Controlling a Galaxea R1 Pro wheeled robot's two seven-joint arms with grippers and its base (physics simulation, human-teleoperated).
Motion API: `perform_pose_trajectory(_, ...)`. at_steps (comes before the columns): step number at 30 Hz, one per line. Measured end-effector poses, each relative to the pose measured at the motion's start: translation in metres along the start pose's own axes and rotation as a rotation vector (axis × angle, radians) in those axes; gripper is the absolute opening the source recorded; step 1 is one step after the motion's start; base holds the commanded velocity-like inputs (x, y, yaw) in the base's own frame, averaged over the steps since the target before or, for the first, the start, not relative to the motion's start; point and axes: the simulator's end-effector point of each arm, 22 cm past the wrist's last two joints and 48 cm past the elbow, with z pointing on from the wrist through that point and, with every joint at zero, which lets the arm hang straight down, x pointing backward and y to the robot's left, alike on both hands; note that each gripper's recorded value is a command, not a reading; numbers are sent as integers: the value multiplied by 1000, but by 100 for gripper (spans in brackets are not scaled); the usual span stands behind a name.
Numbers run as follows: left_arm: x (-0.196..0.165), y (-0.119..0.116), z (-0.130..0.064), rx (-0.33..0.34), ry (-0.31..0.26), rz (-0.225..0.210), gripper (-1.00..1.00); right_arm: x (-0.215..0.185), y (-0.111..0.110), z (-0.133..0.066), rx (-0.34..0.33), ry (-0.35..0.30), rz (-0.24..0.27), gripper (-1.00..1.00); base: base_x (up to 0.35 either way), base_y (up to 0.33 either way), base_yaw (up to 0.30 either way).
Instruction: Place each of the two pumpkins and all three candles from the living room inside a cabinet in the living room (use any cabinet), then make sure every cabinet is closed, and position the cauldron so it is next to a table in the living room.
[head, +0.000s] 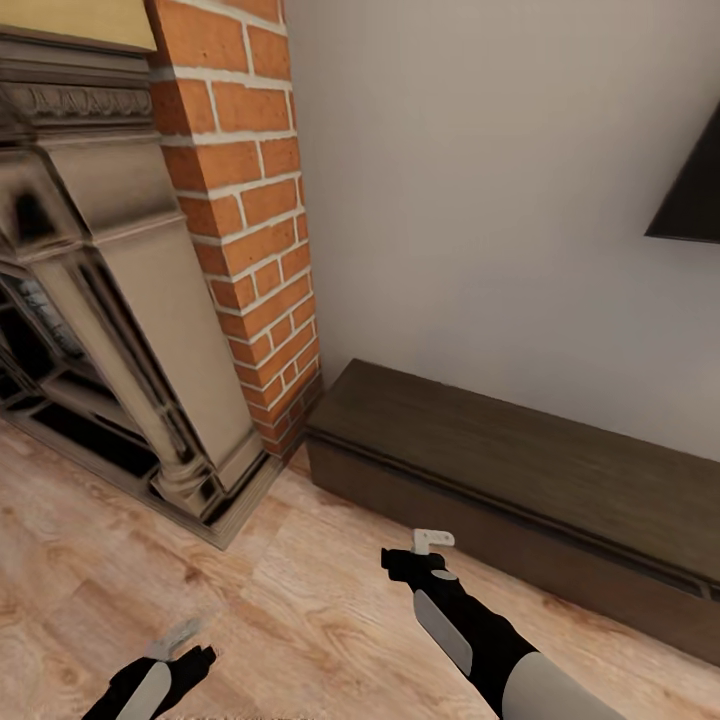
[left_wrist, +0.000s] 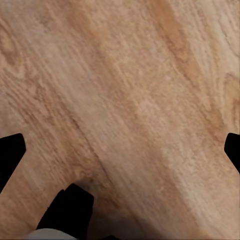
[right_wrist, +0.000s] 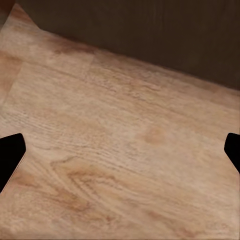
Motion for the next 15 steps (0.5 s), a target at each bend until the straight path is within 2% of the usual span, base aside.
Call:
perform_pose_trajectory(6, 0, -5, -10, 2, -12, -18, 100, -8, 2, -9, 0, 0, 0, 100, -10, 0, 291)
perform_pose_trajectory(10, -1, -7, -17, 3, -11, -21, 100, -13, 3, -14, 0, 1, -1, 100, -196, 0, 291)
perform_pose_trajectory(15, -5, -8, -26, 3, -12, -24, 100, -20, 5, -22, -1, 0, -1, 100, -49, 0, 291)
